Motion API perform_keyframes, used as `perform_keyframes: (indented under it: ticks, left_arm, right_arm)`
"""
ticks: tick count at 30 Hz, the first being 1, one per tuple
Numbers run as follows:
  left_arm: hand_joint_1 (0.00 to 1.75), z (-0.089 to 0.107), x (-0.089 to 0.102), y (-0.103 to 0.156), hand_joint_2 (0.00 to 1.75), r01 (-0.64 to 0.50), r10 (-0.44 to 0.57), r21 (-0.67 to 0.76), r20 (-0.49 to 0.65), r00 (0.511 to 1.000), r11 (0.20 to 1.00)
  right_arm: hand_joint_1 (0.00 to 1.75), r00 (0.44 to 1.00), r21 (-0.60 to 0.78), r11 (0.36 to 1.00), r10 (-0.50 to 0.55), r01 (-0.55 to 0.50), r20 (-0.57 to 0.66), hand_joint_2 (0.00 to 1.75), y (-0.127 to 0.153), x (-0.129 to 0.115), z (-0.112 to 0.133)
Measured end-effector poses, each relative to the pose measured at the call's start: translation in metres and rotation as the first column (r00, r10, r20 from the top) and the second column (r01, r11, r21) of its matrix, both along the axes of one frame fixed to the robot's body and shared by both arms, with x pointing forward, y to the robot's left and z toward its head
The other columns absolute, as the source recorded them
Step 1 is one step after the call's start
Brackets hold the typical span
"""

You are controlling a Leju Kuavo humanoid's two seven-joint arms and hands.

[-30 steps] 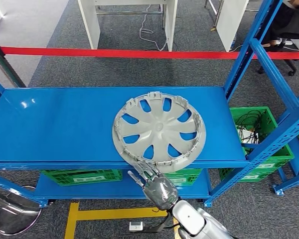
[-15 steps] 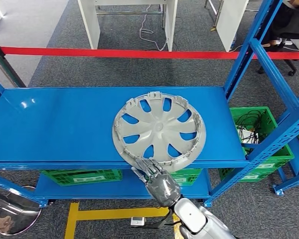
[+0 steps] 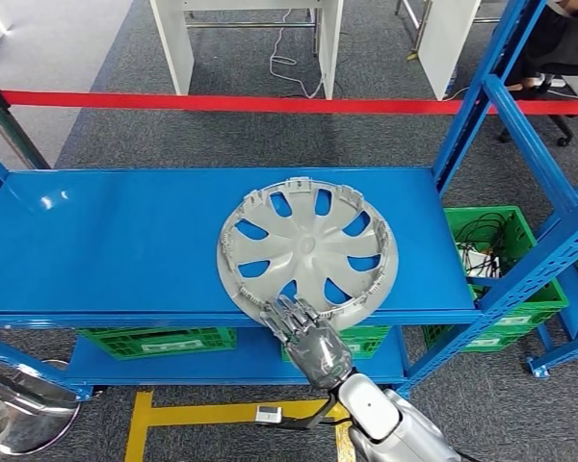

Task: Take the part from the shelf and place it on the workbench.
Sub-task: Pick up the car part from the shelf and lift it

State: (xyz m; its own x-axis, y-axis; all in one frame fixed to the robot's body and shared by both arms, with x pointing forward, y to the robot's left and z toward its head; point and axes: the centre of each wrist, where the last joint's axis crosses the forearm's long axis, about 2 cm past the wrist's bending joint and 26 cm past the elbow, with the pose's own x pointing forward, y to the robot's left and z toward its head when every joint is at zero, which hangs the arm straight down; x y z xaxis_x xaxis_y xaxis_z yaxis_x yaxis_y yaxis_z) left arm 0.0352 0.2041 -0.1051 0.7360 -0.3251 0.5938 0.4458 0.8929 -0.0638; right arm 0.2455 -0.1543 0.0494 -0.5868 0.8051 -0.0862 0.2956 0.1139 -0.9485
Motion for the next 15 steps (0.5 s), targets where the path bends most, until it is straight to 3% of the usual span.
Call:
perform_keyframes:
  ticks: [15]
  left_arm:
    - [0.0,0.0,0.0,0.0,0.0,0.004,-0.004,0.0,-0.001,1.0,1.0]
  right_arm:
    - [0.0,1.0,0.001,1.0,-0.029,0.029,0.007,1.75,0.0,0.013,0.004]
